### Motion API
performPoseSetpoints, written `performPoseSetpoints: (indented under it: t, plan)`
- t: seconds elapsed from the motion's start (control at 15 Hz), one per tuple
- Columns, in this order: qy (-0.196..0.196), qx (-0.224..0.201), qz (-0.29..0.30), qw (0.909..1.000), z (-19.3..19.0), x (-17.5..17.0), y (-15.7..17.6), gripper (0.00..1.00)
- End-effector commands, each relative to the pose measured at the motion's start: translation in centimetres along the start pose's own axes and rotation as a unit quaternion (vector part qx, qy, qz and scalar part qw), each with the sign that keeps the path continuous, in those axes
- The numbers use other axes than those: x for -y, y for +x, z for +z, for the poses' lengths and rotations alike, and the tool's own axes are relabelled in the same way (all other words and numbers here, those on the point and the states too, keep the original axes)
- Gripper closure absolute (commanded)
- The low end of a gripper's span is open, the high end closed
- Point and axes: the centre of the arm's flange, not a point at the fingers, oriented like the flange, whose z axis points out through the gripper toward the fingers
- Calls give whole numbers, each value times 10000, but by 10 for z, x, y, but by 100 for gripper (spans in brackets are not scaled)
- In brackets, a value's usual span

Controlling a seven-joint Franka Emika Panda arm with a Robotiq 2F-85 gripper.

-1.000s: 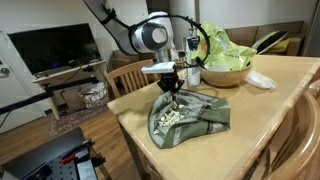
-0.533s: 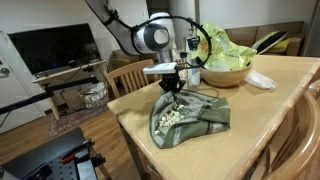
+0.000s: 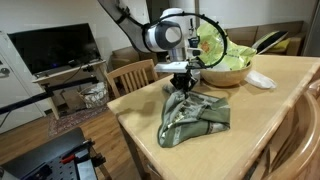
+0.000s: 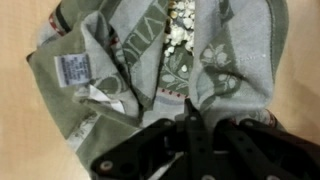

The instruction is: Move the green towel to the right then fold the green towel

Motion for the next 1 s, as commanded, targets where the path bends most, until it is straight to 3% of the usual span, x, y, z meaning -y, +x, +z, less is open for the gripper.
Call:
performPoseSetpoints:
  t: [0.0,0.47,0.53,0.93]
  plan:
    - [18,-87,443,9990,-3,-25,13,99]
    - [-146,-100,1055,9943,7,-60,13,99]
    - [-136,-81,832,9964,6,-54,6,94]
    - [-173,-68,907,9957,10,-56,7,99]
